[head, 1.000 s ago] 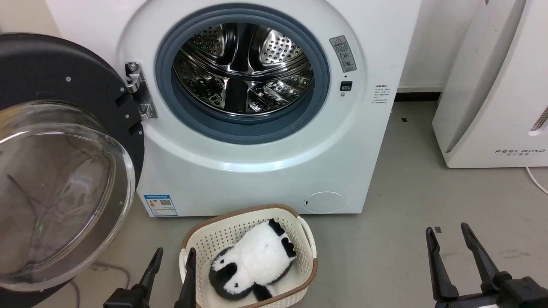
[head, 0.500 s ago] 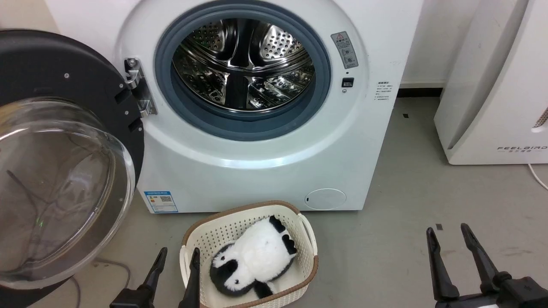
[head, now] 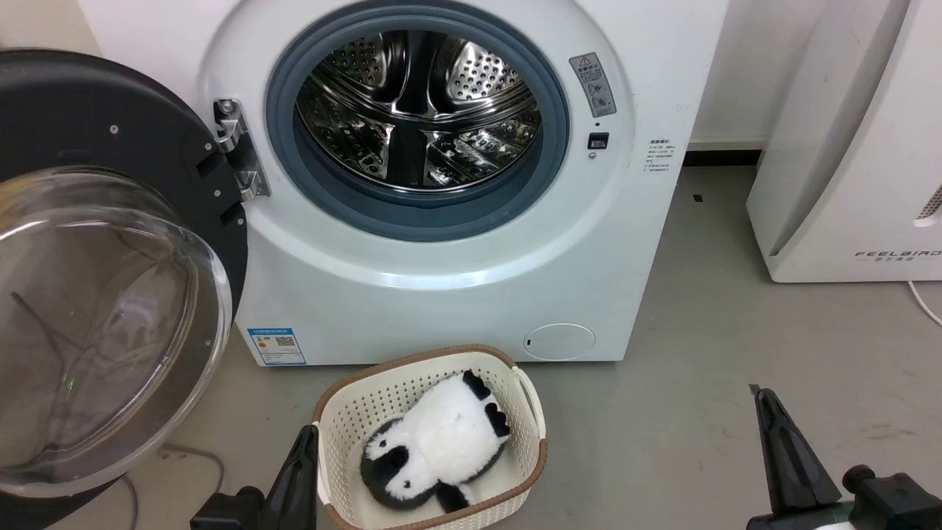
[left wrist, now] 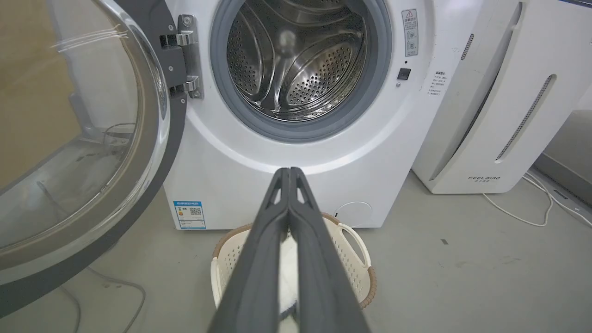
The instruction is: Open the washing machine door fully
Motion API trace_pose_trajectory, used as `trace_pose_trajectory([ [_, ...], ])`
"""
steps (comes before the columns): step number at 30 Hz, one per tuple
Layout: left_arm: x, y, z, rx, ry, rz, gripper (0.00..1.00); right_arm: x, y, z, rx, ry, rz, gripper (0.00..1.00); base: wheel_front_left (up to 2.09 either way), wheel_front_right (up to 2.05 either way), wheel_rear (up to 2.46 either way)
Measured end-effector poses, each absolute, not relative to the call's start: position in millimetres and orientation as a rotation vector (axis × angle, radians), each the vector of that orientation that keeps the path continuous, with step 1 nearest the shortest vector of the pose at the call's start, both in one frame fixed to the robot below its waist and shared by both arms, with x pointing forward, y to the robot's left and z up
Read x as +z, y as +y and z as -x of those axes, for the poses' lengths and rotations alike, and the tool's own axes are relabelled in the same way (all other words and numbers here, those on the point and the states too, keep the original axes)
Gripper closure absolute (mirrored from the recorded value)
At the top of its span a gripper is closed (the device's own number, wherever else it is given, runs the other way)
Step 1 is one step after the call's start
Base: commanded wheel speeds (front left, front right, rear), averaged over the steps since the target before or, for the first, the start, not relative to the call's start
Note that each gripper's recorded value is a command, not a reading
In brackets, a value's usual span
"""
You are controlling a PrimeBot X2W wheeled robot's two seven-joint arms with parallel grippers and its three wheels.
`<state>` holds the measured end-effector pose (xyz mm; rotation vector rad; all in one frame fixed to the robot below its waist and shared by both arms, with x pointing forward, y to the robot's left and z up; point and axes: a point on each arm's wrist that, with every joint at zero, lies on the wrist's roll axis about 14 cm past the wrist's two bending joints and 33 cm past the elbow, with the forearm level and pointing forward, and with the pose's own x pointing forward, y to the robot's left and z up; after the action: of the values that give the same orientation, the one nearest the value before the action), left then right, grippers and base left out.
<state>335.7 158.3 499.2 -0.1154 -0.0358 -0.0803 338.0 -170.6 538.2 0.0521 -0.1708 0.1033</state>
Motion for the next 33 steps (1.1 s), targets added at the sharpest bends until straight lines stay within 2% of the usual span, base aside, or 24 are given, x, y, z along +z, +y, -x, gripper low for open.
trace_pose_trajectory([
  [33, 503.5, 162.5, -344.7, -0.062, -0.017, 0.073, 1.00, 531.6, -168.1, -345.3, 0.112, -0.111, -0.029, 1.00, 0.00, 0.00, 0.00],
])
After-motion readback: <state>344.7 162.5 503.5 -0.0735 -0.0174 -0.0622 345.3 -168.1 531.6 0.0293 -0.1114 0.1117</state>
